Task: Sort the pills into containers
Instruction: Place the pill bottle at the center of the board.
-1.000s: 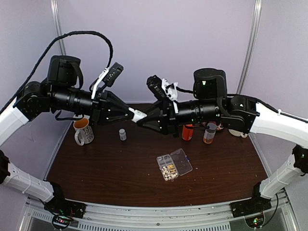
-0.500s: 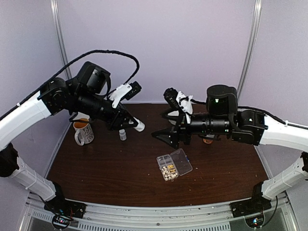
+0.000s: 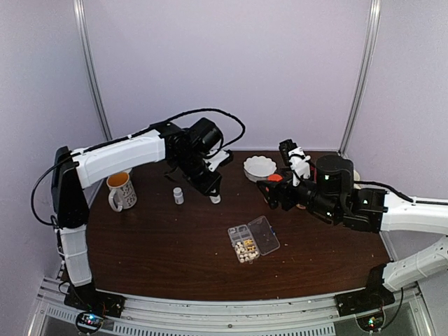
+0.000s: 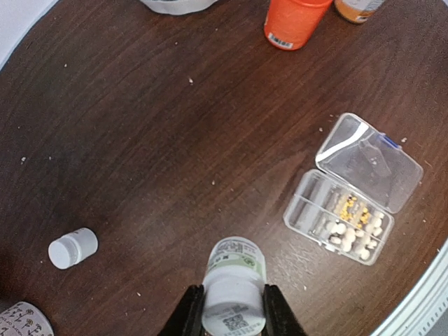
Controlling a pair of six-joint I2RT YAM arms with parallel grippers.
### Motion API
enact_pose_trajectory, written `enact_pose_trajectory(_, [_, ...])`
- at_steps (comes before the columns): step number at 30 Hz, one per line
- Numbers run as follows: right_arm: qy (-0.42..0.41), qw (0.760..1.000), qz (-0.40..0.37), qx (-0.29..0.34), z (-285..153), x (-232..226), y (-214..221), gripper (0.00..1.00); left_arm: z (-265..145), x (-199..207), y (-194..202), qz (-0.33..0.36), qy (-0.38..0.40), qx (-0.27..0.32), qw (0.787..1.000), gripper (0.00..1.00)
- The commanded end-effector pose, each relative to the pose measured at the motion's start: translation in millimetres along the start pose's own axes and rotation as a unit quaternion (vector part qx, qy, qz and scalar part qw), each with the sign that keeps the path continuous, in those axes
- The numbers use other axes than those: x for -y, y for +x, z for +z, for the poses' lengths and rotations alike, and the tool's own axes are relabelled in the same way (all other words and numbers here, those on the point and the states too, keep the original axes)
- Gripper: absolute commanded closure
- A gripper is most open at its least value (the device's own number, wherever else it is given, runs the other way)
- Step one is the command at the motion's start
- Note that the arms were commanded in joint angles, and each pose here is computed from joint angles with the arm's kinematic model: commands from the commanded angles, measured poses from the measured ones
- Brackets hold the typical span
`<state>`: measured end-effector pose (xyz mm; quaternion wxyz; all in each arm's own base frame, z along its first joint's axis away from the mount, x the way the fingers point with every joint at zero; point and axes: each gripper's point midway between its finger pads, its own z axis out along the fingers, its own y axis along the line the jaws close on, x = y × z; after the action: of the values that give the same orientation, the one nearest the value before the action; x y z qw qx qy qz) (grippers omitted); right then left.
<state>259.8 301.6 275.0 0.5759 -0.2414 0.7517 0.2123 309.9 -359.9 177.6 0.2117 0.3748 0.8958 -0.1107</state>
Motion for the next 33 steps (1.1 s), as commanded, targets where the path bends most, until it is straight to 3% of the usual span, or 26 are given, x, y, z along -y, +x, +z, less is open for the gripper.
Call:
enact_pose_trajectory(1, [0.080, 0.995, 0.044, 0.041, -11, 40, -7, 0.14, 19, -20, -19, -0.023, -0.014, 0.001, 1.000, 1.00])
enact_pose_trajectory(11, [0.101, 0.993, 0.051, 0.026, -19, 56, 28, 0.14, 85, -43, -36, -0.034, -0.025, -0.022, 0.999, 1.00])
enact_pose_trajectory(22, [0.094, 0.994, 0.051, 0.022, -16, 55, 39, 0.14, 125, -48, -16, -0.041, -0.030, -0.061, 0.997, 1.00])
enact_pose_trajectory(24, [0.090, 0.994, 0.052, 0.022, -13, 52, 38, 0.14, 128, -48, -12, -0.041, -0.031, -0.068, 0.996, 0.92])
enact_pose_trajectory(27, [0.083, 0.995, 0.052, 0.018, -8, 48, 32, 0.14, 127, -49, -10, -0.039, -0.032, -0.071, 0.996, 0.72])
enact_pose_trajectory(33, [0.081, 0.995, 0.045, 0.026, -5, 46, 24, 0.15, 127, -51, -6, -0.035, -0.038, -0.075, 0.996, 0.49])
